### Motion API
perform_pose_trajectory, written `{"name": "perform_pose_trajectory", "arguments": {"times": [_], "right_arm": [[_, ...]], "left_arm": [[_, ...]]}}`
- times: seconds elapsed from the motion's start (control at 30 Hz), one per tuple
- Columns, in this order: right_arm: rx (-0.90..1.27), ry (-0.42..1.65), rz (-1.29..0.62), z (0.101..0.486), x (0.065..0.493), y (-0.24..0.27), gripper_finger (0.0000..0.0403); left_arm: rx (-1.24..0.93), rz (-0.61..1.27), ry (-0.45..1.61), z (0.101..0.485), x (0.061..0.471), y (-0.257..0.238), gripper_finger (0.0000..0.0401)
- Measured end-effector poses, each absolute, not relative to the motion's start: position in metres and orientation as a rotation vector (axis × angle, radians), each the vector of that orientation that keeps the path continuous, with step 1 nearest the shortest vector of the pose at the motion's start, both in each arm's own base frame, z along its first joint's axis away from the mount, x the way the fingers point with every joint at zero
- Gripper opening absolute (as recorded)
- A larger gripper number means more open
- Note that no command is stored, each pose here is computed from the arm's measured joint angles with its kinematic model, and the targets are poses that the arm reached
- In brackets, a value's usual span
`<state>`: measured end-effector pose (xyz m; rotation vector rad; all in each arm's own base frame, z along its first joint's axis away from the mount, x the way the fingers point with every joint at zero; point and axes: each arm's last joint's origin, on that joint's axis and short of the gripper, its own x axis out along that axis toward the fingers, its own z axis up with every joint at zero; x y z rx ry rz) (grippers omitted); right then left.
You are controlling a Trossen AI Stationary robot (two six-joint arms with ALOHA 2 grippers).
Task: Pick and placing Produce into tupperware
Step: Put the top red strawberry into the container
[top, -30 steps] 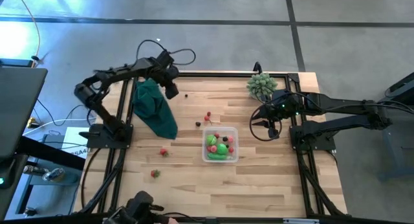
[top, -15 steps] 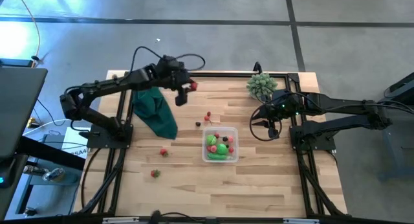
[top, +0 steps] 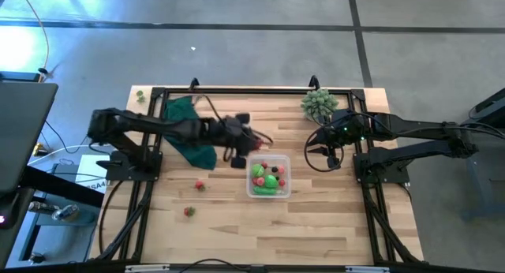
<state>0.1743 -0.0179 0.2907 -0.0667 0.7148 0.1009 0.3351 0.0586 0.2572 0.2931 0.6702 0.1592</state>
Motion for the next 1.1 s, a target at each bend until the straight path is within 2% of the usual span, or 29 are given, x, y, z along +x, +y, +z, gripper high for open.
{"name": "perform_pose_trajectory", "arguments": {"times": [0.47,0.7,0.93,1.1], "right_arm": [[-0.067,0.715,0.1,0.291,0.174,-0.018,0.0089],[-0.067,0.713,0.1,0.291,0.174,-0.018,0.0089],[-0.067,0.716,0.1,0.29,0.174,-0.018,0.0089],[-0.066,0.716,0.101,0.29,0.174,-0.018,0.0089]], "left_arm": [[0.258,-0.037,0.978,0.226,0.409,0.025,0.0138],[0.214,-0.126,1.099,0.205,0.422,0.024,0.0138],[0.176,-0.17,1.142,0.187,0.425,0.023,0.0138],[0.172,-0.164,1.126,0.188,0.427,0.023,0.0138]]}}
